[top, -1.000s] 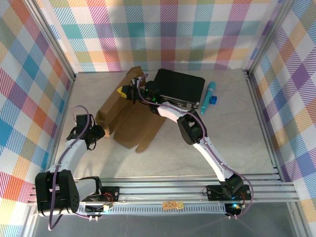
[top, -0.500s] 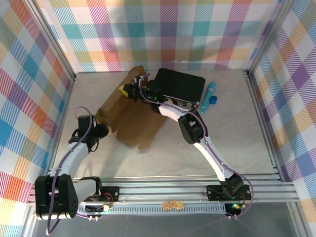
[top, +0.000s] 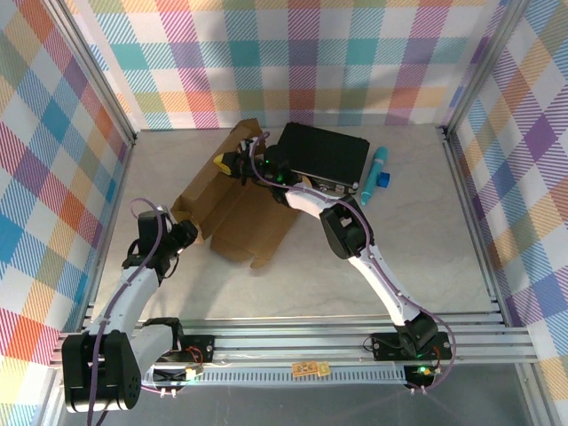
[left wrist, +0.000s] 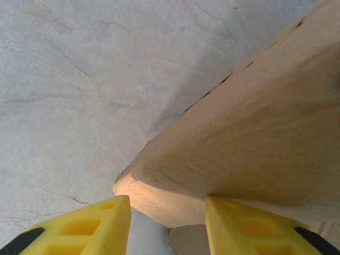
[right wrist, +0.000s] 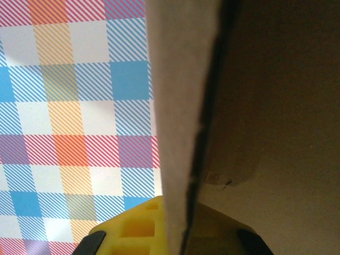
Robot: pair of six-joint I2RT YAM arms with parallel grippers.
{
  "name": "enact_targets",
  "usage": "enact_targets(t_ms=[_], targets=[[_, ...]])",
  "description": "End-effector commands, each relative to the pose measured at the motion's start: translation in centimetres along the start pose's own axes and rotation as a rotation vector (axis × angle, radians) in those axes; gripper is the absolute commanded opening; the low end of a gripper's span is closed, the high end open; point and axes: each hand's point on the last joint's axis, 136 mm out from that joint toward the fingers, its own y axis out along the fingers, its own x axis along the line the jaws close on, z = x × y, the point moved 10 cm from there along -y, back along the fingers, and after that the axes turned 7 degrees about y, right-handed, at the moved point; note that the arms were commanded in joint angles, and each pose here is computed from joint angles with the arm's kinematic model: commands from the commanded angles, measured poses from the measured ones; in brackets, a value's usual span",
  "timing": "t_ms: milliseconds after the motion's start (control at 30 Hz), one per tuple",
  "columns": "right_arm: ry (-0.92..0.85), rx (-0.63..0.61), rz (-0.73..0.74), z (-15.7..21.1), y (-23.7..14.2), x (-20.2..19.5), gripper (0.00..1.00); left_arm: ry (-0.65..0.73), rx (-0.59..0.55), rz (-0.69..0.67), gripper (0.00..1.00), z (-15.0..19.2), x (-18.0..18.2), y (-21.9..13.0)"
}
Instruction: Fold the paper box
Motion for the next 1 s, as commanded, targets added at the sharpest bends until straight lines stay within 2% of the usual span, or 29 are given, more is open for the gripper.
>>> enact_targets(t_ms=[0, 133, 267, 367, 467, 567, 667, 733, 833, 967], targets=[[-0.046, 0.067, -0.003, 1.3, -0.3, 2.4, 0.0, -0.041, -0.044, 0.043, 0.43, -0.3, -0.6, -0.7], [-0.043, 0.033, 0.005, 1.3, -0.6, 2.4, 0.0, -0.126, -0.071, -0.032, 0.49, 0.4, -0.1, -2.8], [-0.042, 0.009, -0.011, 1.1, -0.4, 2.9, 0.0, -0.184, -0.118, -0.008, 0.53, 1.0, 0.1, -4.3], [-0.044, 0.008, -0.016, 1.0, -0.3, 3.1, 0.0, -0.181, -0.09, -0.023, 0.57, 1.9, 0.5, -4.5], [-0.043, 0.011, -0.009, 1.0, -0.2, 3.1, 0.0, -0.178, -0.046, 0.004, 0.51, 2.5, 0.6, -3.7], [-0.035, 0.009, -0.001, 0.9, -0.2, 2.6, 0.0, -0.204, 0.005, -0.022, 0.41, 2.9, 0.8, -3.4], [-0.028, 0.0, 0.007, 0.8, -0.3, 2.4, 0.0, -0.311, 0.045, -0.053, 0.38, 3.1, 0.7, -4.6], [-0.023, -0.013, 0.006, 0.7, -0.3, 2.3, 0.0, -0.473, 0.085, -0.082, 0.36, 4.1, 0.9, -5.6], [-0.015, -0.035, 0.001, 0.5, -0.3, 2.4, 0.0, -0.635, 0.144, -0.048, 0.46, 5.5, 0.2, -6.2], [-0.004, -0.049, 0.007, 0.5, -0.3, 2.1, 0.0, -0.658, 0.084, 0.007, 0.51, 5.5, -1.6, -6.7]])
